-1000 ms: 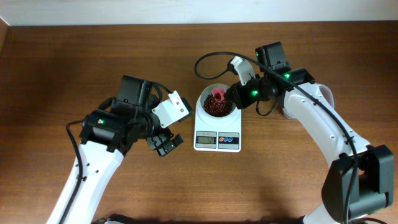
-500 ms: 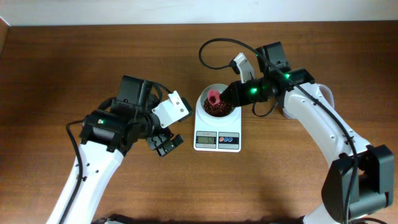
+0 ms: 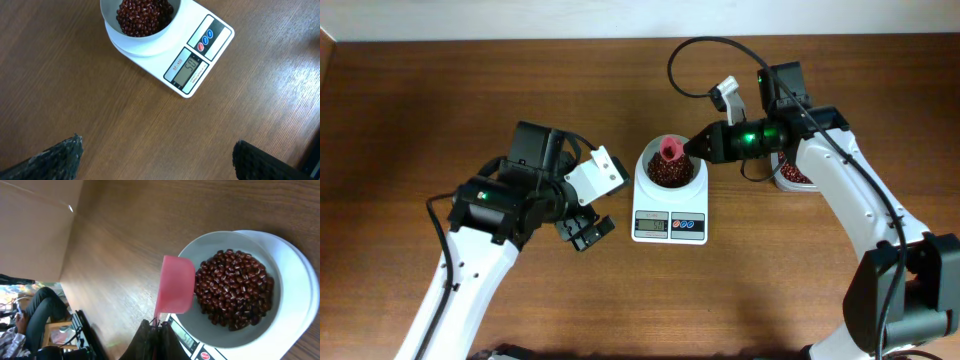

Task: Scoop and weigh 50g on scale
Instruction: 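Tilt the pink scoop over the white bowl to pour beans, then carry the empty scoop back over the bean tub with the right gripper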

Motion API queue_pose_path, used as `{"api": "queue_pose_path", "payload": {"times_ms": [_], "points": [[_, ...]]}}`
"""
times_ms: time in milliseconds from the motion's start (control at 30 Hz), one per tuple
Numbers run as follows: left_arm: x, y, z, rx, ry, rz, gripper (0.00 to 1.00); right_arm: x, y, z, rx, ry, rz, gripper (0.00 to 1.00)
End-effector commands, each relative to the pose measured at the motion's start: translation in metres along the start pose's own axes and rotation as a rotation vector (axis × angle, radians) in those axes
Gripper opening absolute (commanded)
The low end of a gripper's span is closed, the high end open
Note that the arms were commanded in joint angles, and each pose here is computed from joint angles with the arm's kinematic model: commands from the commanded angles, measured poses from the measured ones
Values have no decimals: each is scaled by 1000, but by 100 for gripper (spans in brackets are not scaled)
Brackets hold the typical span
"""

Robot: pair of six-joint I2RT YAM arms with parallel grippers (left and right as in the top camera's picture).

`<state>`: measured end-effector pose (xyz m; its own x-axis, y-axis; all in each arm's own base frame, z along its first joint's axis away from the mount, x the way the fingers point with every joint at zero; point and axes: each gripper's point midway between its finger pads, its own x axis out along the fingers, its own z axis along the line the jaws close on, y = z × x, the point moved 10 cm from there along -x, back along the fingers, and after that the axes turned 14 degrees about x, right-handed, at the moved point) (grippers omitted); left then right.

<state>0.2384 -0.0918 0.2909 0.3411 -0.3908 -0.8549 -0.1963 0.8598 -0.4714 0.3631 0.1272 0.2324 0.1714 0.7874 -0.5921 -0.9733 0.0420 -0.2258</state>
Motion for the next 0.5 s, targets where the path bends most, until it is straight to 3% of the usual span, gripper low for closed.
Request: {"api": "queue_pose_path", "payload": {"times_ms": [0,200,467], "points": [[-7,-3,1,20,-16,-23,99,-13,-3,16,-34,-47,-25,4],[-7,-3,1,20,-16,-23,99,-13,-3,18,-34,-65,-18,4],[-7,-3,1,20,-16,-23,99,-14,-9,22,92,-101,-41,4]]}}
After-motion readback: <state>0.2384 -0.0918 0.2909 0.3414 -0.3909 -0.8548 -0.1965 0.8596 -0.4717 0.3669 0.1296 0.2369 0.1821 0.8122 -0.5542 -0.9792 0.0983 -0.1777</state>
